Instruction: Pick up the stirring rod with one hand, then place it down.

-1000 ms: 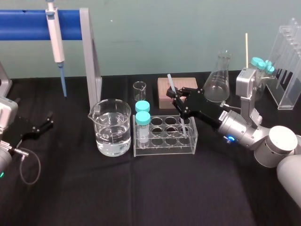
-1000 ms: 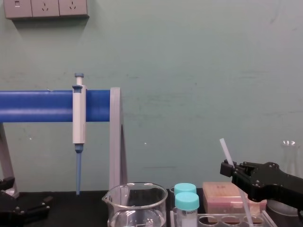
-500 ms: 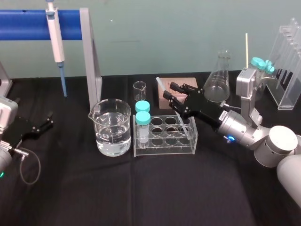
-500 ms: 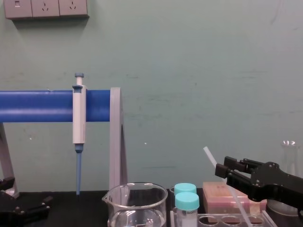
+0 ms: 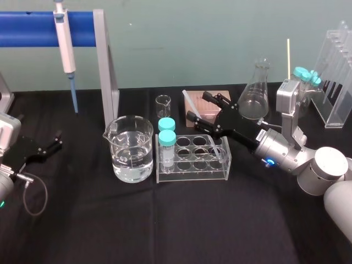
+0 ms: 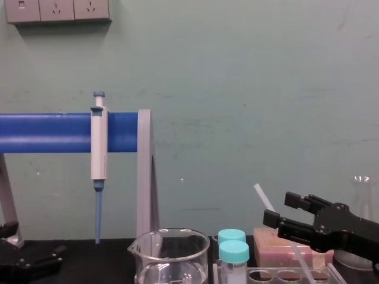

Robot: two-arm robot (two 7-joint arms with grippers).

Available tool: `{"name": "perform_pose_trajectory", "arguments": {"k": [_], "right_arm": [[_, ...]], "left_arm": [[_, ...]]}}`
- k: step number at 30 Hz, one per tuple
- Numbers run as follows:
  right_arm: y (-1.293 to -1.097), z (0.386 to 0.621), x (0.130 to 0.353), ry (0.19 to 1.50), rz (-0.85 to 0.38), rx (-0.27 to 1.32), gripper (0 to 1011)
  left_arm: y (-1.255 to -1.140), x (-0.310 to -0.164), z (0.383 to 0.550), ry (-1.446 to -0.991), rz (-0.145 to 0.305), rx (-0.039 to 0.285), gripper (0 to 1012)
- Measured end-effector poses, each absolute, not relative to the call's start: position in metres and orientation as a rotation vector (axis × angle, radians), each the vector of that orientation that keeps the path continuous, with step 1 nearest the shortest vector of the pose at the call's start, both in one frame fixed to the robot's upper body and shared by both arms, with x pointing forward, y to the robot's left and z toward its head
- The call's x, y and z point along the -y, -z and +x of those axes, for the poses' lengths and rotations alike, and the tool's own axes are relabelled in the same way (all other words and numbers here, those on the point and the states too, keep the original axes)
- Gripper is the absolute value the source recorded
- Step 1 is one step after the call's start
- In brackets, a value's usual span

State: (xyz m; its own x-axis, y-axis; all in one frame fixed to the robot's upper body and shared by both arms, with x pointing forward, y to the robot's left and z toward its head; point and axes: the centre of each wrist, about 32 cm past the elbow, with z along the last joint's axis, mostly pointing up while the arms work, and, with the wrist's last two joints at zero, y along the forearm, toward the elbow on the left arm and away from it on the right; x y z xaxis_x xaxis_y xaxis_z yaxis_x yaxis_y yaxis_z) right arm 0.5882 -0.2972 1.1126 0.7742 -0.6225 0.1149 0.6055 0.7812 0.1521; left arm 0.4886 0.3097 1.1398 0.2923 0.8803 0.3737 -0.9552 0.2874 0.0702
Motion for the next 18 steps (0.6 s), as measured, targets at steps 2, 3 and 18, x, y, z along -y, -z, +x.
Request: {"name": "perform_pose_trajectory", "arguments": {"k": [2,3,18], "right_arm": [[-1.113,0.588,0.297,0.666,0.109,0.162,866],[-1.113,0.588,0.297,0.666,0.109,0.162,908],[-1.133,0.571,0.29,0.764,0.164,0.259,1003]], "left_arm": [[-1.14,-0.31,0.489,-1.248,0.304,0.285,1000],[-1.14,-0.31,0.489,-1.248,0.304,0.285,1000],[-1.14,-0.31,0.489,-1.248,0.304,0.285,1000]]}}
